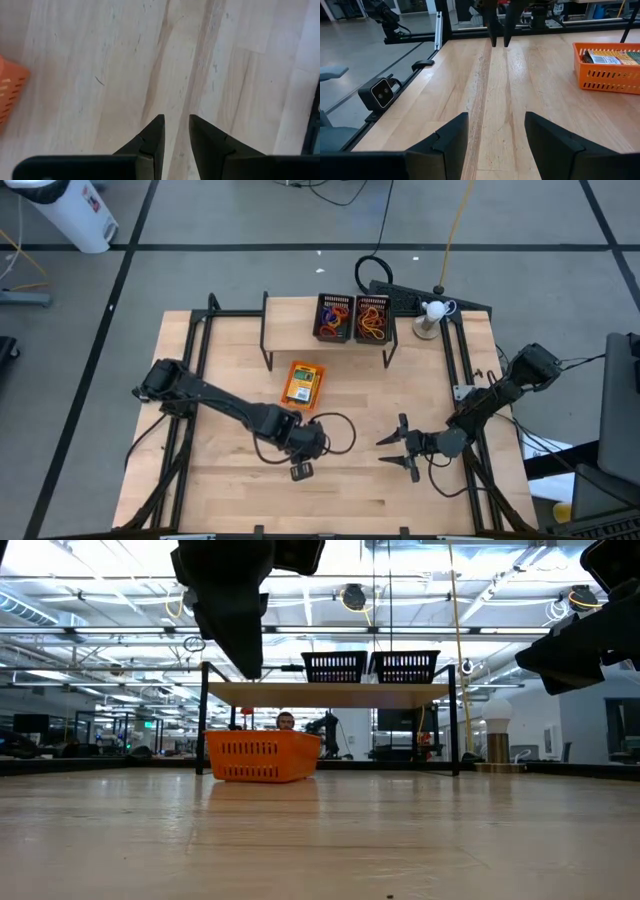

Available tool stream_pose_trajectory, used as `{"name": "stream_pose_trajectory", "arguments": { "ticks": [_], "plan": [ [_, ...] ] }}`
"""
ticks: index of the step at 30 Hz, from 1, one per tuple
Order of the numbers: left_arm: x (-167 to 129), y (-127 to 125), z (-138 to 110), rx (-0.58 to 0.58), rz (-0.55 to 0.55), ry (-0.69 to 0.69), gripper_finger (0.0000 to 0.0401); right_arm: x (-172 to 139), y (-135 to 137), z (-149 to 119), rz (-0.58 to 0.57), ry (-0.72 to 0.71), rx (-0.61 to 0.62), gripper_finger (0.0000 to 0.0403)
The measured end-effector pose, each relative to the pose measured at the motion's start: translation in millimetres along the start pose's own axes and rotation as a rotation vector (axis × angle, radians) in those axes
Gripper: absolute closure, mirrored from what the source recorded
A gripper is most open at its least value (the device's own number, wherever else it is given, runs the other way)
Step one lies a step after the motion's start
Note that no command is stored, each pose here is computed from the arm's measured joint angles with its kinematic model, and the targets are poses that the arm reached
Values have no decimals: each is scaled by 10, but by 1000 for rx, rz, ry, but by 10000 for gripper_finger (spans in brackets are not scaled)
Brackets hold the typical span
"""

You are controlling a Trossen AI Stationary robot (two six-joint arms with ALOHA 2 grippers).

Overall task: Pick & Place Office Desk Supplies
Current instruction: Put the orange bin on the shelf

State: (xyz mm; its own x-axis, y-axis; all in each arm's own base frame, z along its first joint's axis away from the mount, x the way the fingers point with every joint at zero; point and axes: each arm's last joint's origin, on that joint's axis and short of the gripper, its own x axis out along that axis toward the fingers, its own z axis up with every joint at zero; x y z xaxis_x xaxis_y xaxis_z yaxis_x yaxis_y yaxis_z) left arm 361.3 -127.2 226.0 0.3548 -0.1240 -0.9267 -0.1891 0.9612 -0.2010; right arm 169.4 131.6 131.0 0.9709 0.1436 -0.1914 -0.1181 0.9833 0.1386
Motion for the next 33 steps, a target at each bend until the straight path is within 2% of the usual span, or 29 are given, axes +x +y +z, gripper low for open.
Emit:
{"name": "stream_pose_trajectory", "arguments": {
  "ticks": [11, 16, 20, 24, 27, 33],
  "plan": [
    [0, -157, -96, -50, -19, 4, 313, 0, 0, 0, 0, 0, 0, 218],
    [-9, -301, -34, -63, -75, -131, 313, 0, 4, 13, 4, -12, 36, 218],
    [-21, -386, -30, -95, -116, -171, 313, 0, 7, 25, 8, -22, 44, 218],
    [-37, -464, -16, -9, -152, -222, 313, -3, 21, 79, 22, -72, 82, 218],
    [-53, -507, 9, 82, -126, -301, 313, -11, 31, 135, 39, -118, 164, 218],
    [-42, -474, -10, 94, -59, -300, 313, -112, 35, 190, 64, -135, 136, 218]
  ]
}}
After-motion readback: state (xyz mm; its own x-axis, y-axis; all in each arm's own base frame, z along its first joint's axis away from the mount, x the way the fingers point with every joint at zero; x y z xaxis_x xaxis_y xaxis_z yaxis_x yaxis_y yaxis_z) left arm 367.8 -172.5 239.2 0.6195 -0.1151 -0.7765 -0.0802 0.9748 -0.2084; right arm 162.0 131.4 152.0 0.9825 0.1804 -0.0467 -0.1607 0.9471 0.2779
